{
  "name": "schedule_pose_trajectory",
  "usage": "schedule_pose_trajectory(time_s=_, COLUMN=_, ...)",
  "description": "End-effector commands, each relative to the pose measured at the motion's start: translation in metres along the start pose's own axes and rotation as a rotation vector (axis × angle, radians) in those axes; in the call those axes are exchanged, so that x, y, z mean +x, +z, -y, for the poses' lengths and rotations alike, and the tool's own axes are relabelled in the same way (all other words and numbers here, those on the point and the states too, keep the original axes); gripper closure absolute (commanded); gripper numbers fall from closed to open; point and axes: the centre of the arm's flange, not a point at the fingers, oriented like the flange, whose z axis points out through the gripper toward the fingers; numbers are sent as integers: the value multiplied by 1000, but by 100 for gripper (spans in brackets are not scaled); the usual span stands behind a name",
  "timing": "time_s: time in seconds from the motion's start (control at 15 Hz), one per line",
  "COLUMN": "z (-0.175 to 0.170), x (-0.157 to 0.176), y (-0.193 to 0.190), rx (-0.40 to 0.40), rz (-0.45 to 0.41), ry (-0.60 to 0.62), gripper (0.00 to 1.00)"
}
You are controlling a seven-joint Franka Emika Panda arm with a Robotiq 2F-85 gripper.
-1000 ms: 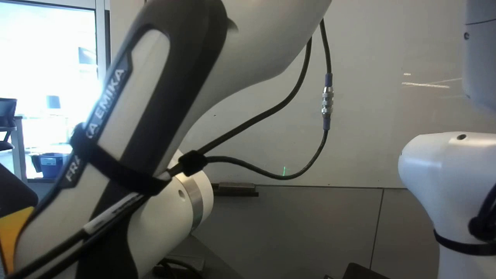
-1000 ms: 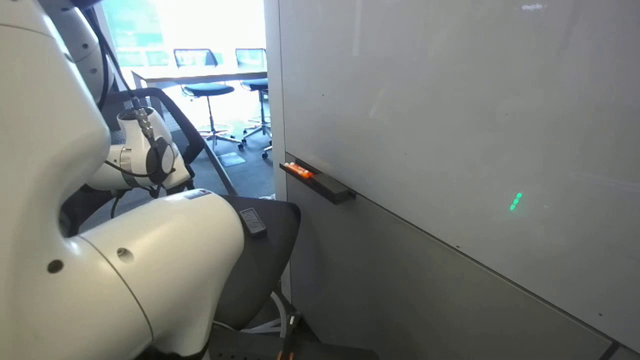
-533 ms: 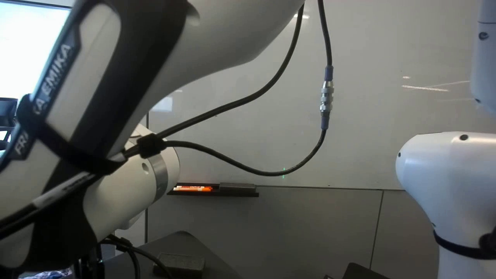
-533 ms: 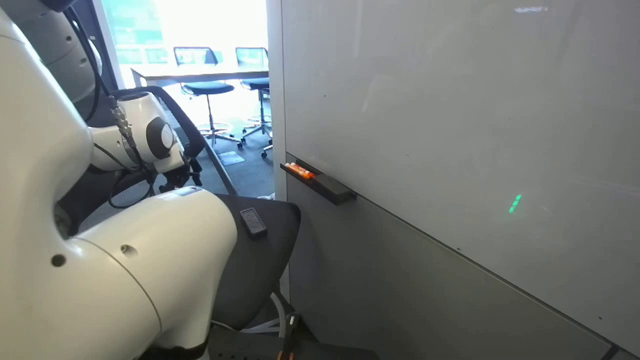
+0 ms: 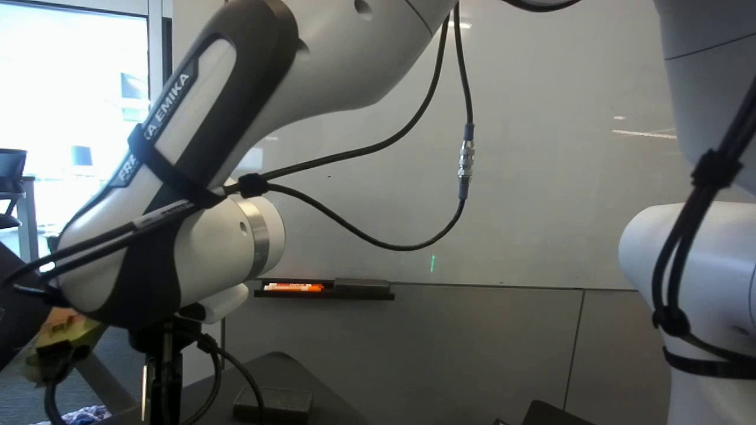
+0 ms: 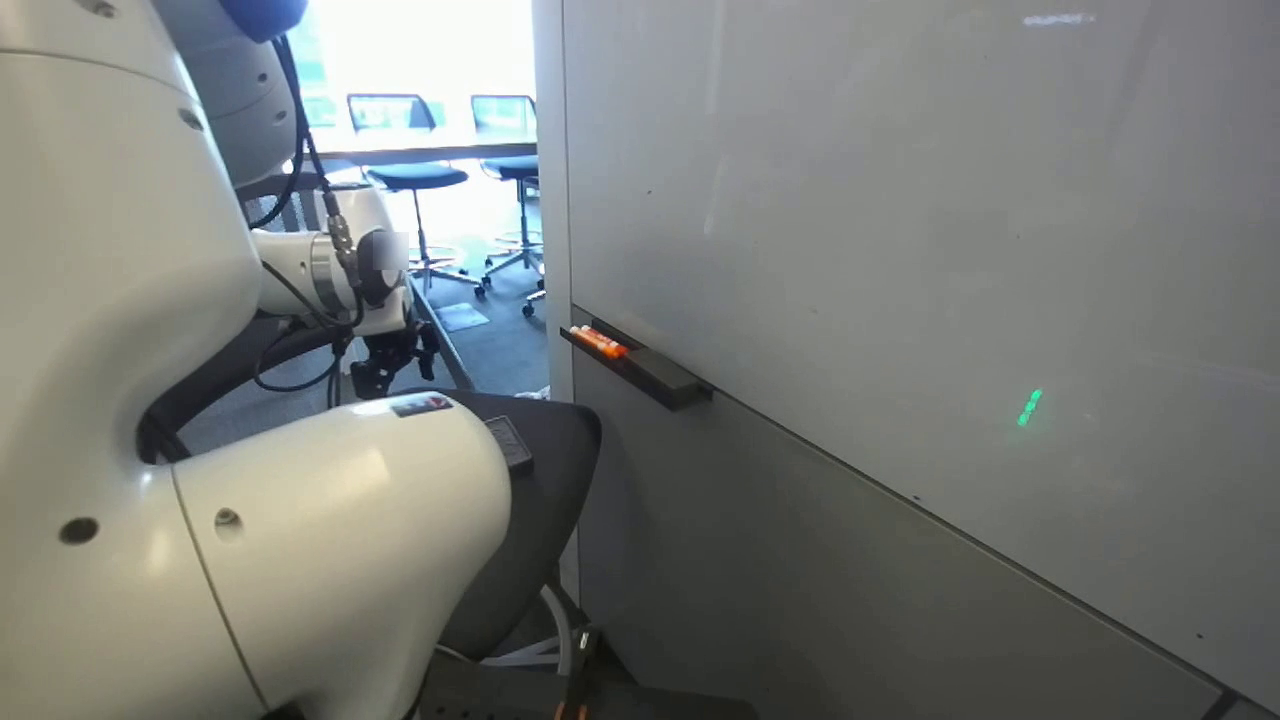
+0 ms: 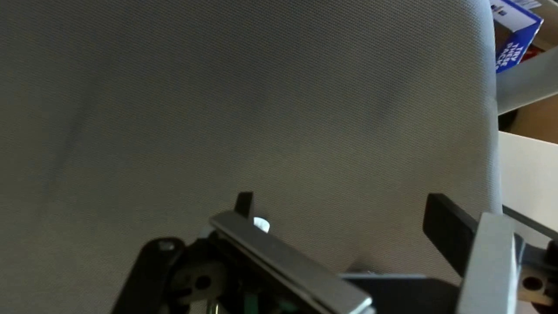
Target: Get the marker from the chair and use it to write on the white board
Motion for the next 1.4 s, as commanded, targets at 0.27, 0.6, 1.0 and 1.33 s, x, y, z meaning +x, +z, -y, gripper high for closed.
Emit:
schedule_pose_trajectory(time_s=0.27, z=-14, x=36, y=3, rx=-43, rz=51, ry=74, gripper=0)
schedule_pose_trajectory(time_s=0.6, z=-13, x=58, y=16, rx=-17, rz=44, ry=80, gripper=0)
schedule_pose_trajectory(time_s=1.0, z=-18, x=70, y=38, rx=-52, rz=28, ry=92, gripper=0)
schedule_pose_trajectory(time_s=1.33, z=-25, x=67, y=58, rx=-52, rz=56, ry=74, gripper=0)
